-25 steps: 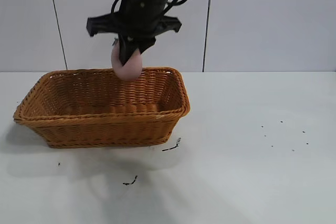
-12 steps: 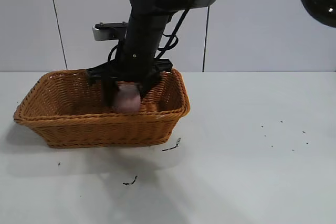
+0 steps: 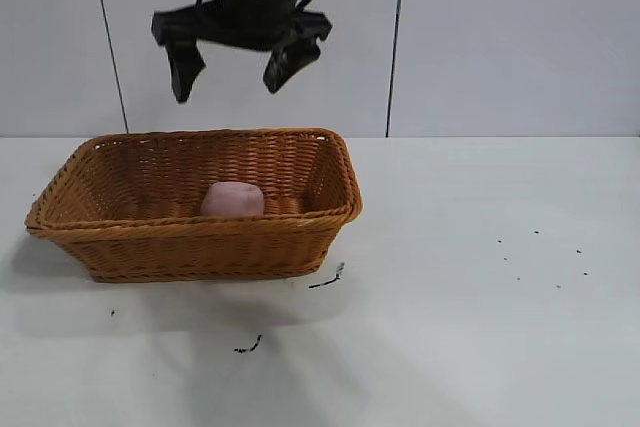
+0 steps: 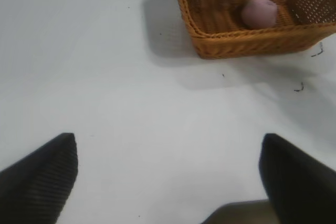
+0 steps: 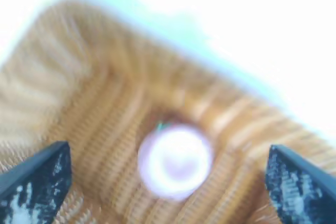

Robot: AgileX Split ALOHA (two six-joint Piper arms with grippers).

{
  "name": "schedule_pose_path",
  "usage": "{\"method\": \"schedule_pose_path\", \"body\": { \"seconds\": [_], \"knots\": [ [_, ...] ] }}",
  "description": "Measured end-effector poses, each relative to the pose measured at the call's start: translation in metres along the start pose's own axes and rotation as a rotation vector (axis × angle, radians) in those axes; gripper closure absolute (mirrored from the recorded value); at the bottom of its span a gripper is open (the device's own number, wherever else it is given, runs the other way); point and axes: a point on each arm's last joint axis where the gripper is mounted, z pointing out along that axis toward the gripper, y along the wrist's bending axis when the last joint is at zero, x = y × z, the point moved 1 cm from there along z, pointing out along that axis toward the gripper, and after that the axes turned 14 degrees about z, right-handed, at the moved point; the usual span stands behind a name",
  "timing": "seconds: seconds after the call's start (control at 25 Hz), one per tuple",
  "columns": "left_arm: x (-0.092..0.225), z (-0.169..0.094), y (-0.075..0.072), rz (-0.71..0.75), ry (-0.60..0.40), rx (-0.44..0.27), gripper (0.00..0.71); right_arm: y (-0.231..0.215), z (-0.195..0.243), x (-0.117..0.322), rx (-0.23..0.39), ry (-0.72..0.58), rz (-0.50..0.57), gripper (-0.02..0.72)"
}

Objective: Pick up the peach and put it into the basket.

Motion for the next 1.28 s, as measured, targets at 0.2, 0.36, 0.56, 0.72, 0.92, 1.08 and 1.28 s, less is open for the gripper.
{"method": "schedule_pose_path", "body": {
  "seconds": [0.2,0.36,0.56,0.72,0.92,1.08,1.28],
  "knots": [
    [0.000,0.000,0.000,0.000,0.000,0.000,0.018,-0.060,-0.020,-0.020,0.068,-0.028,0.096,0.014],
    [0.000,0.000,0.000,0.000,0.000,0.000,0.018,-0.124,-0.029,-0.024,0.151,-0.009,0.190,0.014],
    [0.000,0.000,0.000,0.000,0.000,0.000,0.018,-0.199,-0.046,-0.019,0.262,0.025,0.298,0.014],
    [0.000,0.000,0.000,0.000,0.000,0.000,0.018,-0.243,-0.059,-0.014,0.316,0.021,0.367,0.014],
    [0.000,0.000,0.000,0.000,0.000,0.000,0.018,-0.273,-0.070,-0.009,0.317,0.009,0.439,0.014],
    [0.000,0.000,0.000,0.000,0.000,0.000,0.018,-0.274,-0.076,-0.002,0.313,0.037,0.450,0.014],
    [0.000,0.000,0.000,0.000,0.000,0.000,0.018,-0.257,-0.108,0.013,0.302,0.083,0.460,0.014]
  ]
}}
